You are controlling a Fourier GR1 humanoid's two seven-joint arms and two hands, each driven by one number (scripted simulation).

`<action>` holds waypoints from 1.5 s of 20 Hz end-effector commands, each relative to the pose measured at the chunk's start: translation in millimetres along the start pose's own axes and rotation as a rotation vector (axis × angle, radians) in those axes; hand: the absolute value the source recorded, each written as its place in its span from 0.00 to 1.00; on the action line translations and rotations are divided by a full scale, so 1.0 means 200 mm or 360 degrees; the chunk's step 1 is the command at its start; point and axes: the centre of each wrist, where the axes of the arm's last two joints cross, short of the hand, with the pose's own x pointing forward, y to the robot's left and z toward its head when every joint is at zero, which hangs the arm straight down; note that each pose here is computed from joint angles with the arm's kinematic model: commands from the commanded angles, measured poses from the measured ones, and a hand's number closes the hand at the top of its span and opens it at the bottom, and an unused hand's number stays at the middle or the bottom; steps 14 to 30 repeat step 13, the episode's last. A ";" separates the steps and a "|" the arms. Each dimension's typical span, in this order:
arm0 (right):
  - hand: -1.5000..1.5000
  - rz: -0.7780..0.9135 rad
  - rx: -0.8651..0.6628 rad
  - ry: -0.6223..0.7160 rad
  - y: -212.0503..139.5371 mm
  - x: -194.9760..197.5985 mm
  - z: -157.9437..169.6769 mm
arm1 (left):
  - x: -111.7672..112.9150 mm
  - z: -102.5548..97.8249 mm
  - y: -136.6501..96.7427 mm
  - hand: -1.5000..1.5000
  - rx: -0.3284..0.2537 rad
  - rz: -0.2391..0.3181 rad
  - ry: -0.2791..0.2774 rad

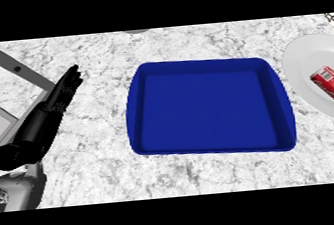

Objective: Pick the can from the tray and place it in the plate

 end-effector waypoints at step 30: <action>0.00 -0.0280 0.0295 -0.0208 -0.23 0.12 0.16 | 0.01 0.03 0.01 0.50 0.0008 0.0002 0.0003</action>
